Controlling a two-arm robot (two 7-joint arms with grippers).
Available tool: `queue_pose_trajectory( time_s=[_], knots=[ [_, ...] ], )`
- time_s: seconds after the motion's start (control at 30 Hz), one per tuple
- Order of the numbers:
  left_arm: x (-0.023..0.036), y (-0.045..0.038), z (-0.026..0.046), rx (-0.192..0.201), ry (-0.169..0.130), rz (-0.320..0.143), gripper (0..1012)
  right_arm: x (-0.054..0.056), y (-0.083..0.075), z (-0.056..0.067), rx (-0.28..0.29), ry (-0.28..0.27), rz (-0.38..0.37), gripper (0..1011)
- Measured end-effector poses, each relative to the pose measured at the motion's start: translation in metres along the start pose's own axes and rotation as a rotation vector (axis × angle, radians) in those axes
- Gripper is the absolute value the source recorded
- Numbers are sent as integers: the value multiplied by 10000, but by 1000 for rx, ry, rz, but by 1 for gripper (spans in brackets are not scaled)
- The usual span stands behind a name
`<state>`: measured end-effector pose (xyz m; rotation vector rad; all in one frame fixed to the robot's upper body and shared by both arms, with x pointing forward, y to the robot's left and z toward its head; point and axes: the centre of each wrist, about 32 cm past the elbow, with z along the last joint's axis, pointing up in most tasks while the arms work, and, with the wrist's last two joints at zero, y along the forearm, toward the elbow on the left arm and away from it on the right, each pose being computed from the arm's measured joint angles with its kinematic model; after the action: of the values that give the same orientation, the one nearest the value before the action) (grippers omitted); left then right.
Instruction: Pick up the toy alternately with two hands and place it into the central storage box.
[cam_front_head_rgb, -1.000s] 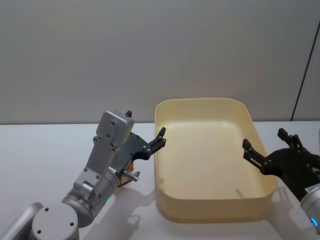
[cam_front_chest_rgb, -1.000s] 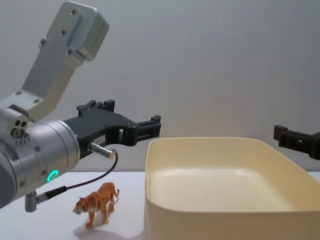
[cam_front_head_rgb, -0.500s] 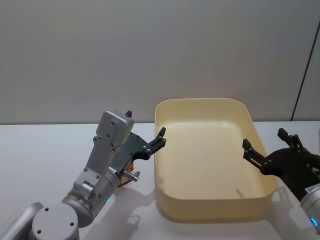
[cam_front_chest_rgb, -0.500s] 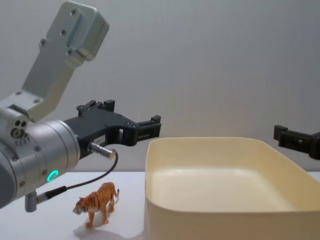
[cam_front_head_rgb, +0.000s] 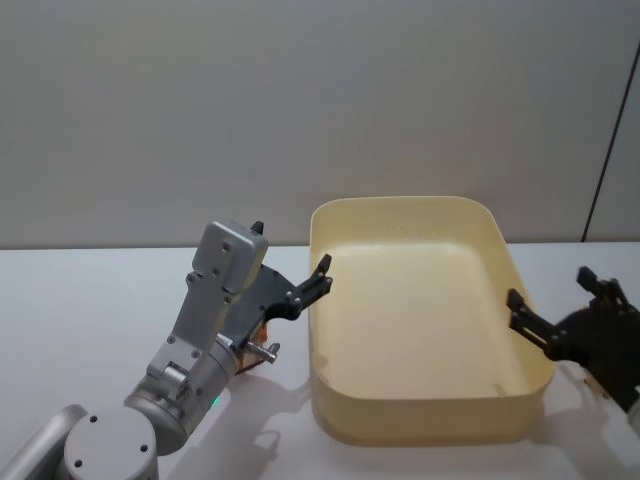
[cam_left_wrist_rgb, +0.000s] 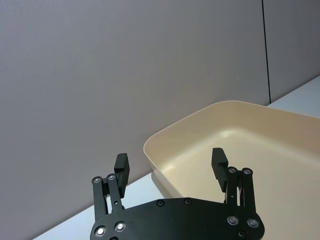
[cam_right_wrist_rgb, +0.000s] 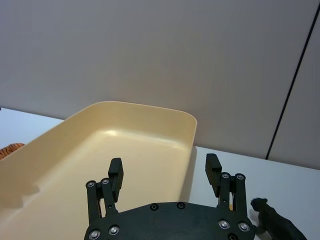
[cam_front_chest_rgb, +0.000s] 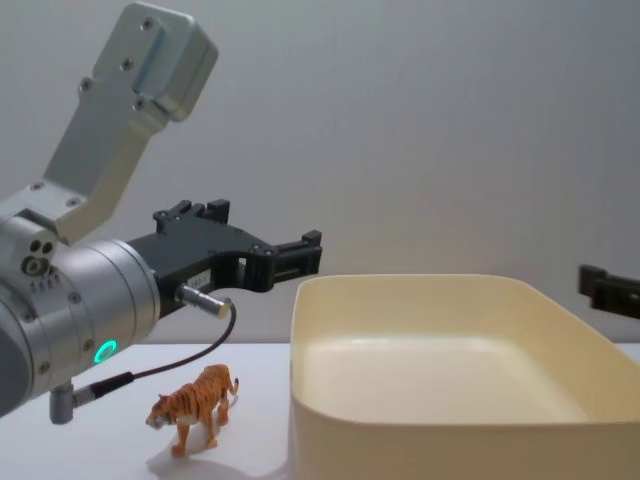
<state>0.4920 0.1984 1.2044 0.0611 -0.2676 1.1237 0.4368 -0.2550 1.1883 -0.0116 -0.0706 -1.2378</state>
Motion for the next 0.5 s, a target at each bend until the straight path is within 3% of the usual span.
queue_pose_trajectory(
  time_s=[0.5],
  knots=[
    [0, 0, 0, 0, 0, 0, 1001, 268, -423, -67, -78, 0, -79, 1001]
  ],
)
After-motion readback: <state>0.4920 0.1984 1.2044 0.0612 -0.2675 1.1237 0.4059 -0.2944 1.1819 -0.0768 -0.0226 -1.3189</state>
